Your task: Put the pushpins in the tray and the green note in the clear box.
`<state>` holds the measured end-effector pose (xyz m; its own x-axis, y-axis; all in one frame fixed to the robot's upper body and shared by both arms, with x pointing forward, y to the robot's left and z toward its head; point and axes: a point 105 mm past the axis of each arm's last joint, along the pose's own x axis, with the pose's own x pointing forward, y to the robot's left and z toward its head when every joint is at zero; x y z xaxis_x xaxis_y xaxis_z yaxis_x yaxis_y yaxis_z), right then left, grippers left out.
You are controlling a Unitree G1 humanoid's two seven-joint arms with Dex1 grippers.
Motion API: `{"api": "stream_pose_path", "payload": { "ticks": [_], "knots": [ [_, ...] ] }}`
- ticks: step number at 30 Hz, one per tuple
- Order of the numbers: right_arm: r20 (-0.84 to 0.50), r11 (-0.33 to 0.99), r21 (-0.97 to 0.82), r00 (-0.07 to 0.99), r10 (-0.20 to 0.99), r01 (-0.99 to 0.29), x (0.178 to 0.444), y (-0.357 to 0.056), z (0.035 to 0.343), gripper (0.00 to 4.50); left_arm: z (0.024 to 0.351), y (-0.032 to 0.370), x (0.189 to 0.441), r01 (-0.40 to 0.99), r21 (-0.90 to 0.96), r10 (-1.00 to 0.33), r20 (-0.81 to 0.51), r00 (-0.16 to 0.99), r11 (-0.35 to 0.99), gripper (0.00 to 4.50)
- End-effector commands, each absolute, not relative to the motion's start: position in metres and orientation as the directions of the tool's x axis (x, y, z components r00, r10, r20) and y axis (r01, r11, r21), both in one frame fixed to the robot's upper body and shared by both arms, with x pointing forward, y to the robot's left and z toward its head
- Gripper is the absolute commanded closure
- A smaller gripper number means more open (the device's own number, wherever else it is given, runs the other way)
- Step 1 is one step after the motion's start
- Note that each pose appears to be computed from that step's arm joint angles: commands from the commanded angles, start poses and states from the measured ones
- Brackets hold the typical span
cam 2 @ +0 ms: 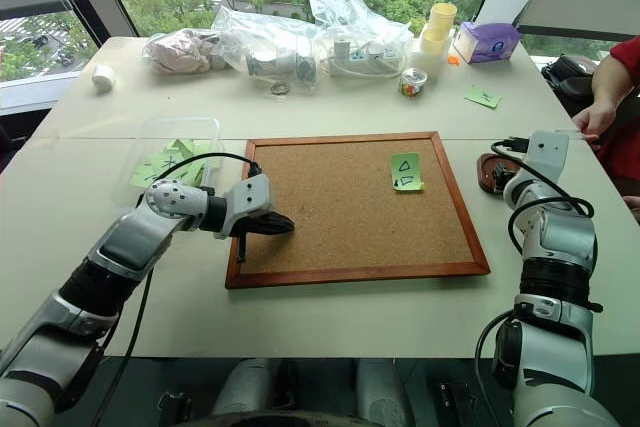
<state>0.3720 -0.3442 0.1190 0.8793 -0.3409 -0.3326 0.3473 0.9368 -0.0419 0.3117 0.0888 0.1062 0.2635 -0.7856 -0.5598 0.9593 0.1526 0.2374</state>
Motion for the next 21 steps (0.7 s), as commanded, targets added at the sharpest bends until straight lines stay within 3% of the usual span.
{"api": "stream_pose_path", "payload": {
  "ticks": [1,21],
  "knots": [
    [-0.28,0.932,-0.01,0.894,-0.35,0.362,0.374,-0.351,0.139,0.11,0.115,0.097,0.315,0.949,0.269,-0.774,-0.56,0.295,0.167,4.5],
    [-0.21,0.913,0.274,0.945,-0.25,0.303,0.374,-0.342,0.159,0.05,0.114,0.111,0.323,0.942,0.292,-0.747,-0.586,0.313,0.165,4.5]
  ]
}}
